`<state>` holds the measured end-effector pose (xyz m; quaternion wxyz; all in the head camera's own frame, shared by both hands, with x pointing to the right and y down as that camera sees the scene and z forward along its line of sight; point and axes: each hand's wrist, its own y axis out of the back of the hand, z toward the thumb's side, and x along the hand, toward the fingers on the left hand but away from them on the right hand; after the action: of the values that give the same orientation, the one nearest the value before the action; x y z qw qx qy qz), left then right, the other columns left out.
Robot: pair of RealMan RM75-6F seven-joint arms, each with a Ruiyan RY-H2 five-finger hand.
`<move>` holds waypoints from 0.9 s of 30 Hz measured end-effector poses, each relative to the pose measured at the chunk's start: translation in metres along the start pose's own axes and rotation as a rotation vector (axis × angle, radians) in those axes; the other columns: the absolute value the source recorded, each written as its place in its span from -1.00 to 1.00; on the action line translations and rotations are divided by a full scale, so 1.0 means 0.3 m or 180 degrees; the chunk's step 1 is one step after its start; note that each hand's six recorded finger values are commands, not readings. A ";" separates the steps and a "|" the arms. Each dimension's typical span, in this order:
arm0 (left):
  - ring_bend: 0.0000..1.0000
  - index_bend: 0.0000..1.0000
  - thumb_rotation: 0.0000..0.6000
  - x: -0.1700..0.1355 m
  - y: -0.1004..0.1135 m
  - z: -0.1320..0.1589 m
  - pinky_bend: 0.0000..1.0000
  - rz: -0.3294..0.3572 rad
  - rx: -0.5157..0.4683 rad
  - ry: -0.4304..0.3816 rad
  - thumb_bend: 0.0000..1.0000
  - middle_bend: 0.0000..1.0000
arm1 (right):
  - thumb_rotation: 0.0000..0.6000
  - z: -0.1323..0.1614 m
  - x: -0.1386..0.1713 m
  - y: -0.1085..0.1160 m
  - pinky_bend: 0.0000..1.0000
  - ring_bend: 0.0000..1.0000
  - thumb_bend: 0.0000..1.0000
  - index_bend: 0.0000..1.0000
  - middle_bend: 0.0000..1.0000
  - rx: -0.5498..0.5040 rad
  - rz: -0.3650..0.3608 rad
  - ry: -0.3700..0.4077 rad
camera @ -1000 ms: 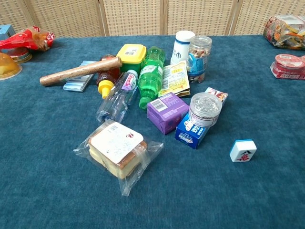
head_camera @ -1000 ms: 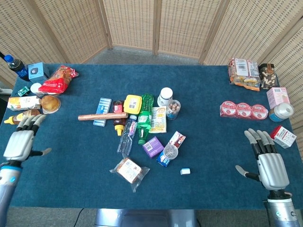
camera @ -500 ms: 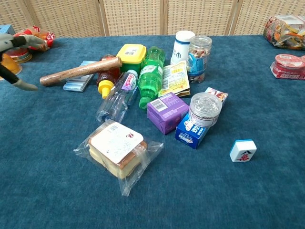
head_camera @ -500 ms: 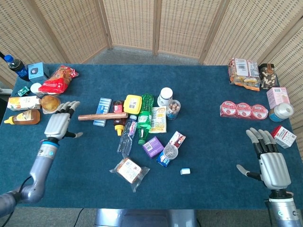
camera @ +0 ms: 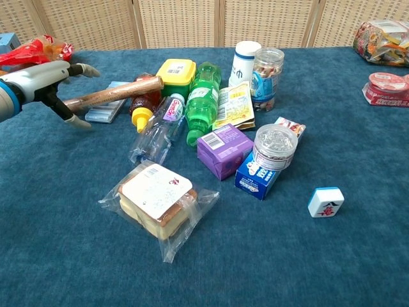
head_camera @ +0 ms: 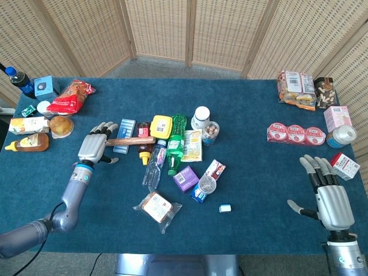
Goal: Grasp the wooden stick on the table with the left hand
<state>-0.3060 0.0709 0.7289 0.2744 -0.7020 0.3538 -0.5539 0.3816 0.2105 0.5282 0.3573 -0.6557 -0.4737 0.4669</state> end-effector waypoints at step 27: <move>0.95 0.72 1.00 -0.023 0.175 0.135 1.00 0.0695 0.0374 -0.0306 -0.79 0.93 | 1.00 0.011 0.008 0.023 -1.00 -1.00 -1.00 -1.00 -1.00 -0.0043 -0.0040 0.0026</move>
<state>-0.2777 0.0447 0.6744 0.3903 -0.6677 0.3815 -0.5062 0.3808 0.2107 0.5203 0.3577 -0.6570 -0.4795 0.4588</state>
